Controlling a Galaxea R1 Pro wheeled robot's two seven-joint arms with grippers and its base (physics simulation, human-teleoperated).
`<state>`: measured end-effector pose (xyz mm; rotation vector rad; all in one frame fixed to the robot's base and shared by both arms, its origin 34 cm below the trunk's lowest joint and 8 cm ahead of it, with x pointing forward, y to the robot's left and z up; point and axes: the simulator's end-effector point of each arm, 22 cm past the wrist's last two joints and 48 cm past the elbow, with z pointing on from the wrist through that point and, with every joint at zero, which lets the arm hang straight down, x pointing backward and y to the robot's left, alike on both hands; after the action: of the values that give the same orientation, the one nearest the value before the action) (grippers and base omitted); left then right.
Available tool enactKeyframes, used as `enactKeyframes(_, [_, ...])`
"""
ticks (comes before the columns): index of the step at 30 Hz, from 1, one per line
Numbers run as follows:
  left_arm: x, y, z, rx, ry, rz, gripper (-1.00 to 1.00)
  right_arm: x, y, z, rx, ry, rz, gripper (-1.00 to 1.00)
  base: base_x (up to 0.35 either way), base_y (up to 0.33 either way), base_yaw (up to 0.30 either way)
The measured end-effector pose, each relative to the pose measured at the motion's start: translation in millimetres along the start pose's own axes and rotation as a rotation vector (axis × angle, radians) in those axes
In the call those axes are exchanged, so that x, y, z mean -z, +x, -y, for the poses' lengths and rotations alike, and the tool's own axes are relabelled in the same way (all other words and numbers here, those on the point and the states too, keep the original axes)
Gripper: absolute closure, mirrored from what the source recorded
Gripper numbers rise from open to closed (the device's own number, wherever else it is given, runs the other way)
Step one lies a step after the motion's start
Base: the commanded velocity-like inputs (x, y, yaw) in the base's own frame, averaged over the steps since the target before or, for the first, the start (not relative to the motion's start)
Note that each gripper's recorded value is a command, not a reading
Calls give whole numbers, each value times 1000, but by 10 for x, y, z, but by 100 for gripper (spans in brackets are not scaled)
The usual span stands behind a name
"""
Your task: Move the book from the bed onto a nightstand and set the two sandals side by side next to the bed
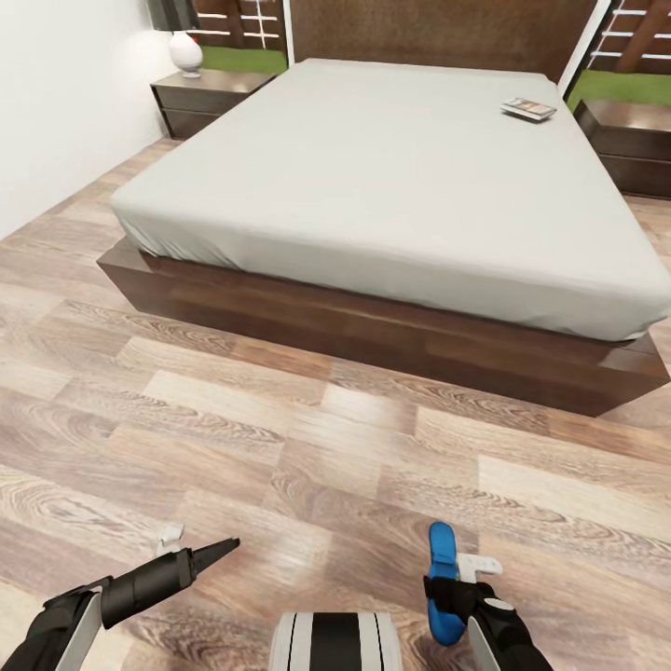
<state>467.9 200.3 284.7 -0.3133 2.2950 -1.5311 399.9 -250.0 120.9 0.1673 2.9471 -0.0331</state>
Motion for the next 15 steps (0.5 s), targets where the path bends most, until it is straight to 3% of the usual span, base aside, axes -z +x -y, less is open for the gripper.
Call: enactKeyframes(15, [-35,33,2,2,1,-5,-100,36,-153,-5,1,-2,37,-100,10,0,0])
